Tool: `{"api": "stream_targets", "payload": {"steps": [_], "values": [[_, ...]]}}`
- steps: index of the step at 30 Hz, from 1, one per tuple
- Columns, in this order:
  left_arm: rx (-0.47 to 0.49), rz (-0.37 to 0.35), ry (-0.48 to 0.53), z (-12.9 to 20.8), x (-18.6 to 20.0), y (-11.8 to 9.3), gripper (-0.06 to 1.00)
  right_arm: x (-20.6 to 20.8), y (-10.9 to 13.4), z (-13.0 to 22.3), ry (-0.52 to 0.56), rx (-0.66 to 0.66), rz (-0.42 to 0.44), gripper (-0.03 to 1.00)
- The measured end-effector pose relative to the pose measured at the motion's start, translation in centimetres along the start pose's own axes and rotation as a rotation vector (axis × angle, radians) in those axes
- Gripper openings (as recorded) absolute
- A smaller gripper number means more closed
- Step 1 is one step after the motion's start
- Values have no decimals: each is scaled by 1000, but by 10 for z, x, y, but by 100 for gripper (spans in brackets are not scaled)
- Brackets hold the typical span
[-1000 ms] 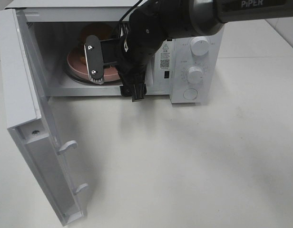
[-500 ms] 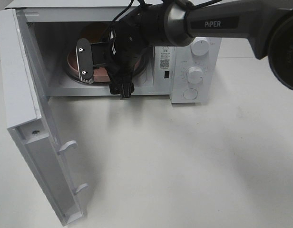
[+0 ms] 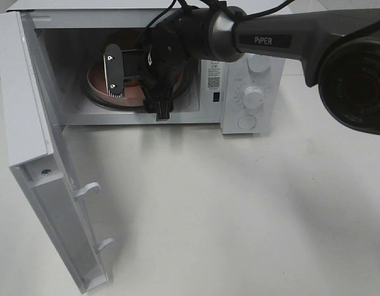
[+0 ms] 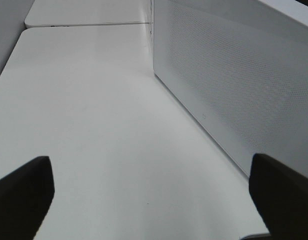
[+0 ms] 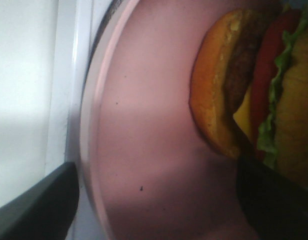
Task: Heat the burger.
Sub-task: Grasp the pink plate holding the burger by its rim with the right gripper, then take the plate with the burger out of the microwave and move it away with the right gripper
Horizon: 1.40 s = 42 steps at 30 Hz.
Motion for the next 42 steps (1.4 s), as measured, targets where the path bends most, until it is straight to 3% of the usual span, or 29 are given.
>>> {"api": "stream_targets", "payload": {"steps": [6,11,12,13,15,16,17,18,19,42], "values": [[0,0,0,0,0,0,98,-8,1,3,0,-26,-14,76],[0,0,0,0,0,0,98,-9,6,1,-3,-51,-44,61],[0,0,0,0,0,0,98,-10,8,1,-5,-66,-63,51],[0,0,0,0,0,0,98,-10,8,1,-5,-66,-63,51],[0,0,0,0,0,0,98,-10,13,-2,-4,-82,-96,33],[0,0,0,0,0,0,98,-10,13,-2,-4,-82,-96,33],[0,0,0,0,0,0,98,-10,16,-6,-7,-77,-106,20],[0,0,0,0,0,0,98,-10,16,-6,-7,-77,-106,20],[0,0,0,0,0,0,98,-10,18,-10,-10,-56,-109,13],[0,0,0,0,0,0,98,7,27,-45,-38,11,-131,9]]}}
Point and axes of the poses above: a point on each arm's last joint axis where the gripper is mounted, x pointing back along that axis away from the gripper, y along the wrist's bending axis when the last joint is at zero, z = x × y, the point moved 2 cm from there along -x, pointing out along that axis toward the gripper, and after that the axes turned 1 degree about x, right-handed, at the moved point
